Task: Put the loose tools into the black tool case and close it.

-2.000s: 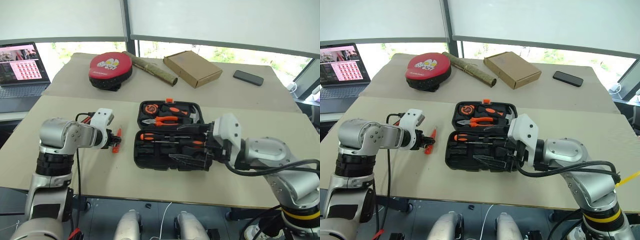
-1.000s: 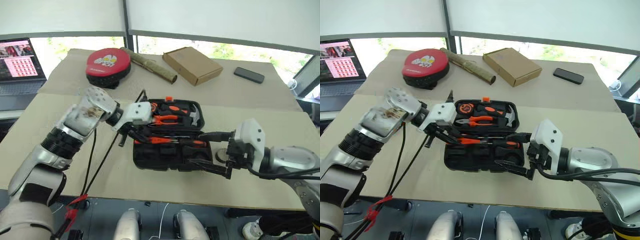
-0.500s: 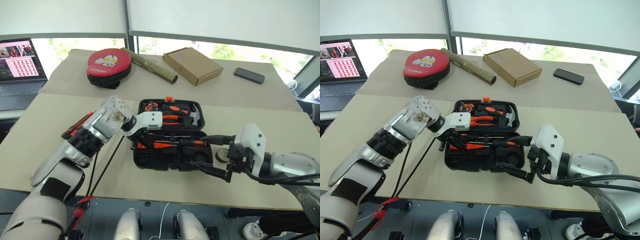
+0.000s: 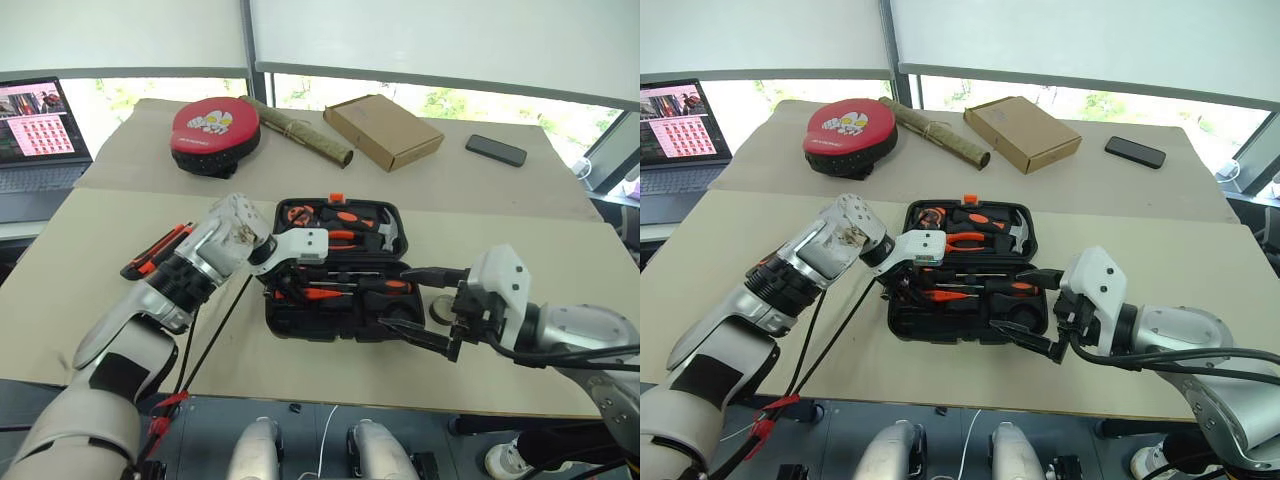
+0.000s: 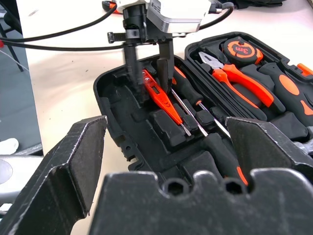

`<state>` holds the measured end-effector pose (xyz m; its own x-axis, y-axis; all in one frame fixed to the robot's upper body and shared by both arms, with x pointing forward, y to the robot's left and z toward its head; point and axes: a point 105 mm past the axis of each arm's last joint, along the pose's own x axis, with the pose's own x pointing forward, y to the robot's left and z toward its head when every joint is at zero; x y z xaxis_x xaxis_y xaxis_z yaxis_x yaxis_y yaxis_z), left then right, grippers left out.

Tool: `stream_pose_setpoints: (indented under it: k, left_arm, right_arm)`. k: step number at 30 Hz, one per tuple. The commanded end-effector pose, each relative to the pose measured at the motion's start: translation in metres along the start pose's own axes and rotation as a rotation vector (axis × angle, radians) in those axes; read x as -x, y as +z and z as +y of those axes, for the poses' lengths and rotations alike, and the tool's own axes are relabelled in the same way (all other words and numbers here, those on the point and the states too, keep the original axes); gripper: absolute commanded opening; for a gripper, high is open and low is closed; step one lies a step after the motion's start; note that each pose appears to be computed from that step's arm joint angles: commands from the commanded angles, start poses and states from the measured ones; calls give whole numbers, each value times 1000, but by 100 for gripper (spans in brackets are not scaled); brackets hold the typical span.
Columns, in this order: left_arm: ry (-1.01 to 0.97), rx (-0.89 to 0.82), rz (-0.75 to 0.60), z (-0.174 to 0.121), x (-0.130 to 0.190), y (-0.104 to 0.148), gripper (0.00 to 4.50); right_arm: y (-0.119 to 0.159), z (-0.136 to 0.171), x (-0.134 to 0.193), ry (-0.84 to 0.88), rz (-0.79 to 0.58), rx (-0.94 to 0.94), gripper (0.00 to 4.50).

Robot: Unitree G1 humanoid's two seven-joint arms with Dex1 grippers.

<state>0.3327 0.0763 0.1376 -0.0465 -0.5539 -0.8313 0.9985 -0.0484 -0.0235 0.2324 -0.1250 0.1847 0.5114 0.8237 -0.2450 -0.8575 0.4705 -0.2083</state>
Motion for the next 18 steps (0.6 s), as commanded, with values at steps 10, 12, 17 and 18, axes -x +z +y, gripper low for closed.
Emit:
stream_pose_setpoints:
  k: [10,12,17,18]
  left_arm:
    - [167,-109,-479,-6,42,2,112]
    - [193,-112,-515,-5,32,-3,41]
    - [282,-62,-587,7,16,-5,1]
    - [275,-55,-573,7,12,-7,1]
  right_arm:
    - [4,-1,5,-11,-9,26,450]
    - [4,-2,5,-9,-8,25,450]
    - [5,-5,5,-12,-7,20,450]
    - [5,-5,5,-12,-8,17,450]
